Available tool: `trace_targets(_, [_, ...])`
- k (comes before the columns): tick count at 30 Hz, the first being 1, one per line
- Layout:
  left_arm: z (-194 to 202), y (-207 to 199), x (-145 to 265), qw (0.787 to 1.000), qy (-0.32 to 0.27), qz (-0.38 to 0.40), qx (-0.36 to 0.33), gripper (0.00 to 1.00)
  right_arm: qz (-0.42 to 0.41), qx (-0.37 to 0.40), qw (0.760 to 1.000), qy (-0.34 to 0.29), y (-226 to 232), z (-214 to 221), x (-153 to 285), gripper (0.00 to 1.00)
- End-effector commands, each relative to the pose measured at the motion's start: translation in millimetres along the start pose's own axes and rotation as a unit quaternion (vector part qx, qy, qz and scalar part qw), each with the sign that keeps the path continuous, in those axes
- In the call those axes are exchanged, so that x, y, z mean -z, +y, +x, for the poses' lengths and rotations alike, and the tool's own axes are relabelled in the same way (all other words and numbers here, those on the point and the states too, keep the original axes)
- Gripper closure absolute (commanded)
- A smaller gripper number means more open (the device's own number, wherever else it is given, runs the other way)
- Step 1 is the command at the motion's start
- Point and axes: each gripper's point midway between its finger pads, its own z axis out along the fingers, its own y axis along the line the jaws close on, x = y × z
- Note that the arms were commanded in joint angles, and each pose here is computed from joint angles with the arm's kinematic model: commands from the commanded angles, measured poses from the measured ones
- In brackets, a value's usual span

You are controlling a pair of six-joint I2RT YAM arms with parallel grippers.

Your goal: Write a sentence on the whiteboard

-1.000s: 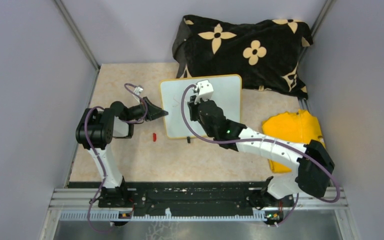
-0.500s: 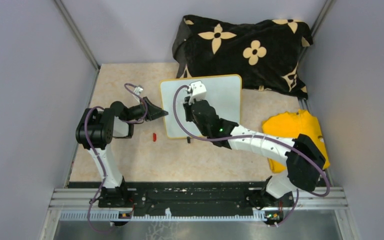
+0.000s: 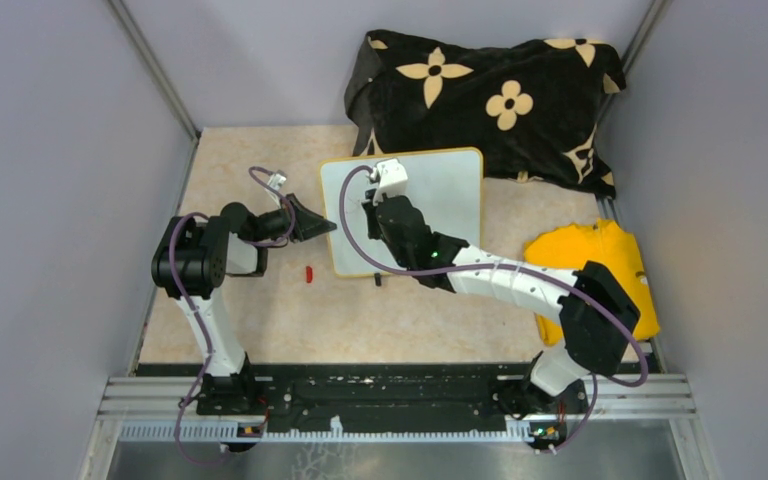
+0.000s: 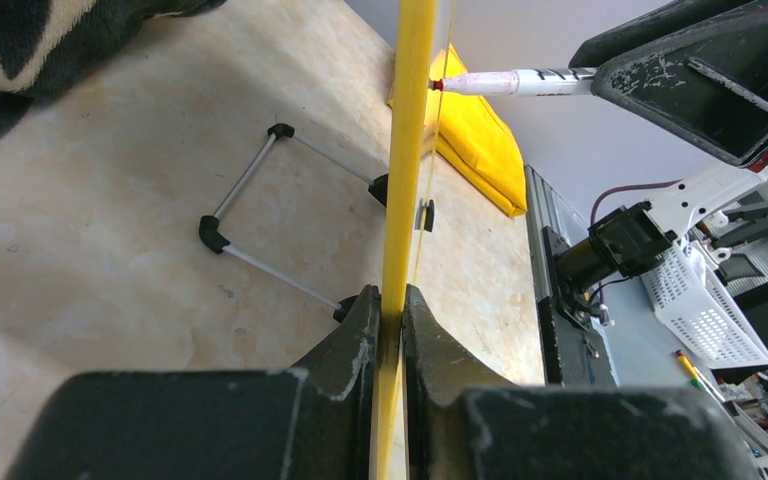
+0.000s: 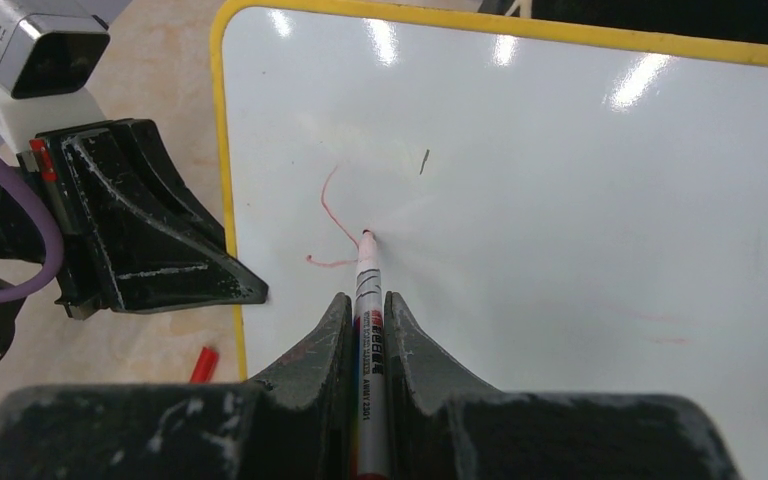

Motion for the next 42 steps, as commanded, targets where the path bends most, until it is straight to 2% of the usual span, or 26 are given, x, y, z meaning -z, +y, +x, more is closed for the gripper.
trace_targets(1, [-12.0,-12.1,-0.9,0.994,-0.018,0.031,-0.1,1.0,0.02,-0.019,0.999,-0.023,-6.0,-21.9,-3.9,1.0])
trace_targets(26, [-12.3,-12.5,-0.8,0.994,-0.019,0.031,-0.101,1.0,0.02,-0.019,0.999,0.018,-14.9,13.8,9.4,1.0])
trace_targets(42, [-12.6,-13.1,-0.8,0.994,-0.019,0.031,-0.1,1.0,0.02,-0.023,0.999,-0.018,-6.6,-22.0,-1.9,1.0])
